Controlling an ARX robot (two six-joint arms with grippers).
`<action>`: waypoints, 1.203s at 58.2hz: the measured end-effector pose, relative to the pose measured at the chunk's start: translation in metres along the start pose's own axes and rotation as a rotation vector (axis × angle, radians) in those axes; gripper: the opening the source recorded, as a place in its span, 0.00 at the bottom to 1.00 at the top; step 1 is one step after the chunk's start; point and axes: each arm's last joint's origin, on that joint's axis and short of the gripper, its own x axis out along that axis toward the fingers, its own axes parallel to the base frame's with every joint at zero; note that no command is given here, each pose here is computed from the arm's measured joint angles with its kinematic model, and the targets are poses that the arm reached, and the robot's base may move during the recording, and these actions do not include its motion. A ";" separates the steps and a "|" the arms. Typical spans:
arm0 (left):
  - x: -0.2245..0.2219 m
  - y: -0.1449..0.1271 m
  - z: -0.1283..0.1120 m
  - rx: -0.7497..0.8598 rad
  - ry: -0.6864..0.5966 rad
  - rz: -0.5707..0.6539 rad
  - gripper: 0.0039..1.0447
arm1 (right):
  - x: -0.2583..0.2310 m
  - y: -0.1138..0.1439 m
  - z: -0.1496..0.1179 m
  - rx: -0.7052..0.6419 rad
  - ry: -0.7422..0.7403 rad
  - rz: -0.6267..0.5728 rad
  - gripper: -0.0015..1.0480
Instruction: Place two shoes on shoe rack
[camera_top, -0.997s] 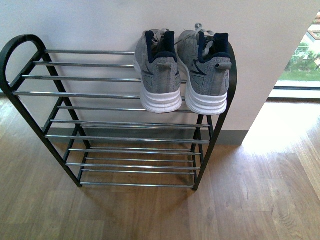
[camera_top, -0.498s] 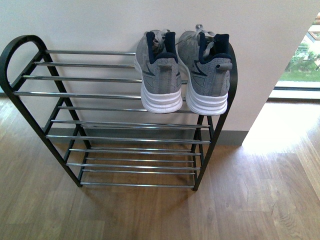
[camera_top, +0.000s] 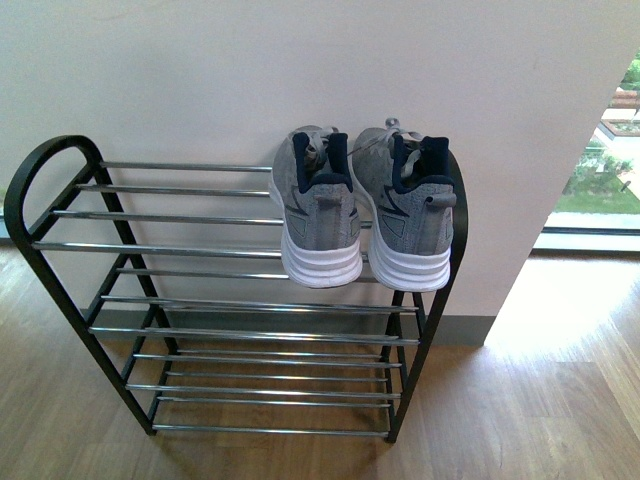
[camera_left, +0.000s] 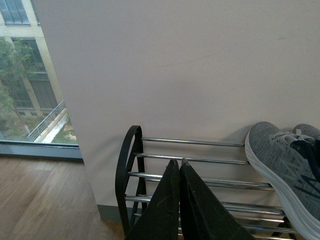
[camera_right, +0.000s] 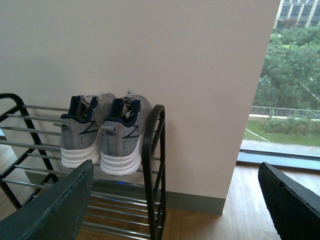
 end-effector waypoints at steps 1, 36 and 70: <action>-0.001 0.001 -0.001 0.000 0.001 0.001 0.01 | 0.000 0.000 0.000 0.000 0.000 0.000 0.91; -0.046 0.025 -0.021 -0.001 -0.008 0.003 0.01 | 0.000 0.000 0.000 0.000 0.000 0.000 0.91; -0.075 0.025 -0.021 -0.001 -0.019 0.001 0.01 | 0.000 0.000 0.000 0.000 0.000 0.000 0.91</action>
